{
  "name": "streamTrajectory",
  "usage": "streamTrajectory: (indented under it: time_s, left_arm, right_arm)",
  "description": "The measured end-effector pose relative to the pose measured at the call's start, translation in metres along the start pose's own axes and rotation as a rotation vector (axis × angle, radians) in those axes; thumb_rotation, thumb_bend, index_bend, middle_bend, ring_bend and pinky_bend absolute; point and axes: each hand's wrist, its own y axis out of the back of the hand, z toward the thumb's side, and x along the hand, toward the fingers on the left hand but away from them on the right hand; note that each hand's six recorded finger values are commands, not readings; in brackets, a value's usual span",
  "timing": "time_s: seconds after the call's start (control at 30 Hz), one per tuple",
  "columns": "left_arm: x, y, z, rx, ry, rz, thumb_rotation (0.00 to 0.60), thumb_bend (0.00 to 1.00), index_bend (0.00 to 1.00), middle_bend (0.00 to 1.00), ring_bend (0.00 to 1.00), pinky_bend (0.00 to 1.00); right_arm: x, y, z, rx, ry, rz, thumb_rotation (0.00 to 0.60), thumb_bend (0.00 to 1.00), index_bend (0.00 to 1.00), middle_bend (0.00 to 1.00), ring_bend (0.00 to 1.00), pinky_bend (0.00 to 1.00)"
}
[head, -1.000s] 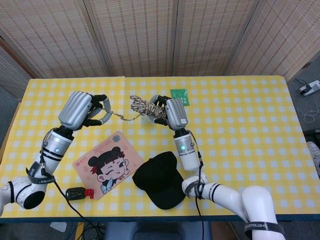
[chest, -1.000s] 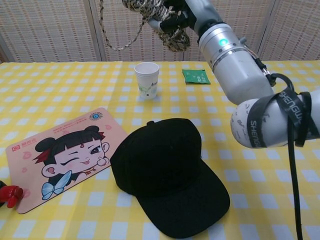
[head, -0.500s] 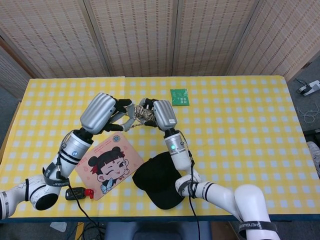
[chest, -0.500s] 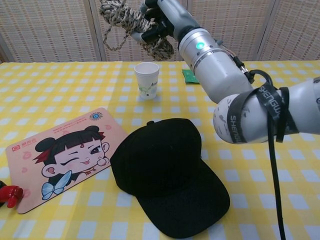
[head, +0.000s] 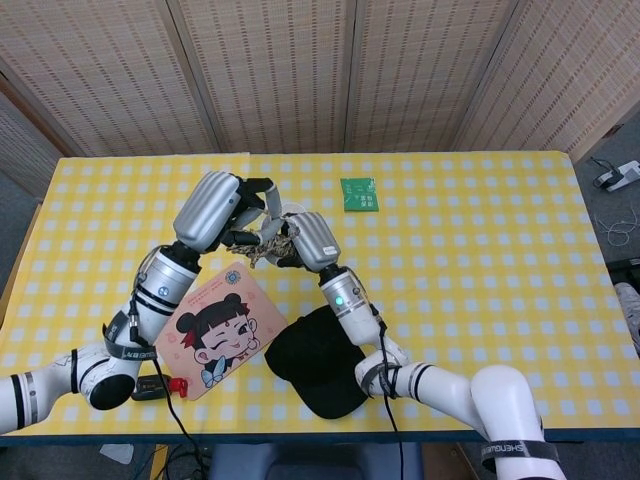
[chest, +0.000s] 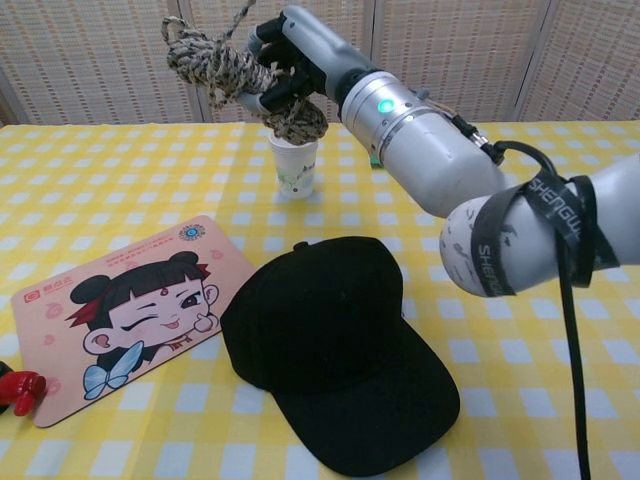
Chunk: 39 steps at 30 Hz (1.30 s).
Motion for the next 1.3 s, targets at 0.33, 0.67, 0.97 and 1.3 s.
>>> streamTrajectory:
  time_s: [0.33, 0.67, 0.97, 1.3]
  left_arm:
    - [0.015, -0.002, -0.004, -0.128, 0.061, 0.018, 0.6, 0.45, 0.82, 1.0, 1.0, 0.85]
    - [0.03, -0.007, -0.011, -0.253, 0.14, 0.03, 0.6, 0.46, 0.82, 1.0, 1.0, 0.85]
    - [0.039, -0.001, -0.035, -0.254, 0.222, 0.056, 0.6, 0.45, 0.81, 1.0, 1.0, 0.85]
    - [0.034, 0.008, -0.073, -0.276, 0.338, 0.062, 0.6, 0.45, 0.81, 1.0, 1.0, 0.85]
  right_arm:
    - [0.004, -0.014, 0.005, -0.042, 0.068, 0.052, 0.6, 0.6, 0.85, 0.65, 0.57, 0.66]
    - [0.008, -0.027, 0.012, -0.053, 0.104, 0.092, 0.6, 0.6, 0.85, 0.65, 0.57, 0.66]
    - [0.015, -0.024, 0.018, -0.086, 0.171, 0.133, 0.6, 0.6, 0.86, 0.65, 0.57, 0.66]
    - [0.027, -0.014, 0.021, -0.164, 0.243, 0.124, 0.6, 0.6, 0.88, 0.67, 0.57, 0.66]
